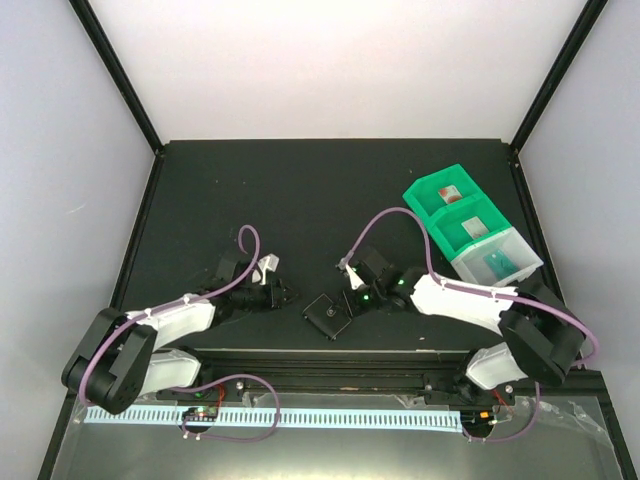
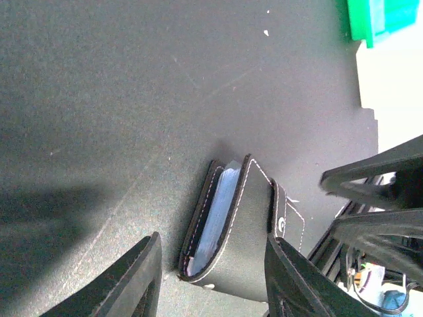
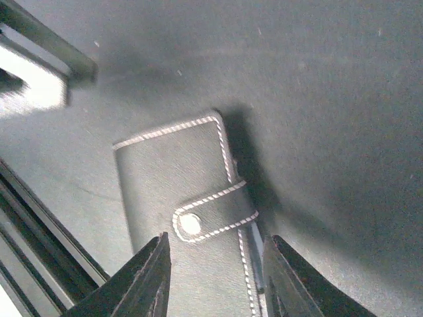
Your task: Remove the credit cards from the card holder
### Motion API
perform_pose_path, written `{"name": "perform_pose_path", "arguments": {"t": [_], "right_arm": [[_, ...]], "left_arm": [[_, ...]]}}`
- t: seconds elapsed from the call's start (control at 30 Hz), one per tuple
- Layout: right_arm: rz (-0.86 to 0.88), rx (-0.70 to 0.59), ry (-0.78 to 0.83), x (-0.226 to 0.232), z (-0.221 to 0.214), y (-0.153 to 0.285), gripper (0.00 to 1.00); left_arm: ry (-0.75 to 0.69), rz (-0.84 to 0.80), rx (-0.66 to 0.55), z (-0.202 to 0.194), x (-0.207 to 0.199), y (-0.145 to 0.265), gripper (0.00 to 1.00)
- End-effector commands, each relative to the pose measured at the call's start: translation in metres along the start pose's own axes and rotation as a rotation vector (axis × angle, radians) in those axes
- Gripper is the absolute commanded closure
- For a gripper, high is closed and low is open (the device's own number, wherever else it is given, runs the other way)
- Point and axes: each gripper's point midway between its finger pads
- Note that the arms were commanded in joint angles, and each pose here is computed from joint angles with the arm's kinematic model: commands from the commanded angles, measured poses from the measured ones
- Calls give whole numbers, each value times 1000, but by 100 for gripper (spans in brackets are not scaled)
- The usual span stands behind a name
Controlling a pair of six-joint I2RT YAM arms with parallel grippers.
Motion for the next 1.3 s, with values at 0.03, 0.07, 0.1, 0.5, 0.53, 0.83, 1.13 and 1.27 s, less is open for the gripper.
{"name": "perform_pose_path", "arguments": {"t": [0.03, 0.07, 0.1, 0.5, 0.53, 0.83, 1.13, 1.27], "right_arm": [[-52, -60, 74, 14, 11, 19, 59], [-46, -60, 99, 18, 10, 18, 59], [-48, -58, 118, 21, 9, 17, 59], [-187, 5, 212, 25, -3, -25, 62], [-211, 6, 215, 20, -4, -29, 62], [-397, -8, 231, -18, -10, -44, 67], [-422, -58, 242, -17, -8, -38, 96], [-391, -81, 233, -8, -4, -34, 99]], "left_arm": [[26, -80, -19, -3, -10, -1, 56], [37, -83, -14, -6, -8, -2, 56], [44, -87, -12, -8, -8, -2, 56], [99, -124, 5, -22, -8, -2, 58], [98, -122, 7, -23, -7, -2, 58], [102, -117, 9, -28, -5, -1, 58], [106, -125, 6, -25, -8, -1, 57], [111, -127, 8, -25, -10, -2, 57]]}}
Point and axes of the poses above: each gripper's point midway between its finger pads, its own y axis back along the fingers, its own x axis along the line the jaws close on, z = x × y, and after that the axes turned 11 degrees about -y, right-handed
